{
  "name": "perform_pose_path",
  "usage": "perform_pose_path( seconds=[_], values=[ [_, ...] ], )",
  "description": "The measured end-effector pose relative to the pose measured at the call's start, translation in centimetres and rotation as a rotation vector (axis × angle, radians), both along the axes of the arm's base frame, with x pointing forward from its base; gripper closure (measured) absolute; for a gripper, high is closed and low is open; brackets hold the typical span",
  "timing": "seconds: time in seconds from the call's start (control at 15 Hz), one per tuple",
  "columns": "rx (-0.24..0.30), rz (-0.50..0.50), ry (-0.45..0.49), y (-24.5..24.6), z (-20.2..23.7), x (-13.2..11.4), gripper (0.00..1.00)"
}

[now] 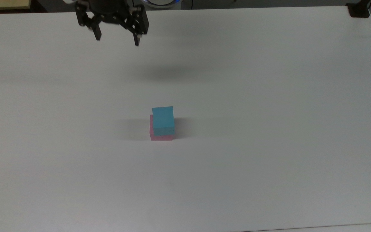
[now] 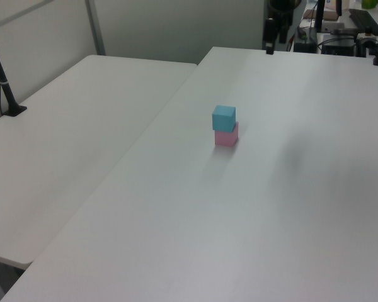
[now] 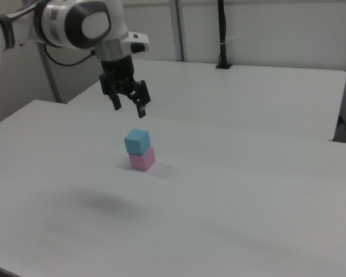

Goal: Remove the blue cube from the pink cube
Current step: 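Move the open gripper over the light-blue cube and lower it, then close the gripper on the light-blue cube atop the pink cube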

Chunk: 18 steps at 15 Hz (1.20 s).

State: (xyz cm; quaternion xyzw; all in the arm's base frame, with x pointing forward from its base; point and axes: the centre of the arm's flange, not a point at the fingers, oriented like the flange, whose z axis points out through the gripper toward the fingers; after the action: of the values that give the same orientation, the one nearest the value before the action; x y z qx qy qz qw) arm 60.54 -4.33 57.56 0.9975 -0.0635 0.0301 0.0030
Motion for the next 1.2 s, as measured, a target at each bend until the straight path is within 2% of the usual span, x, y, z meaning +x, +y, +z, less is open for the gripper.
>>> perform_pose_path(
  seconds=[0.27,0.53,0.8,1.0,1.13,1.2],
  values=[
    [0.007,0.030,-0.066,2.2,-4.7,3.9,0.00],
    [-0.009,0.075,-0.068,7.3,-11.9,7.1,0.00],
    [-0.019,0.075,-0.091,10.4,-16.0,8.6,0.00],
    [-0.059,0.077,-0.111,10.5,-16.8,9.1,0.01],
    [-0.088,0.089,-0.118,10.3,-16.7,9.2,0.05],
    [-0.101,0.096,-0.119,10.3,-16.8,9.2,0.10]
  ],
)
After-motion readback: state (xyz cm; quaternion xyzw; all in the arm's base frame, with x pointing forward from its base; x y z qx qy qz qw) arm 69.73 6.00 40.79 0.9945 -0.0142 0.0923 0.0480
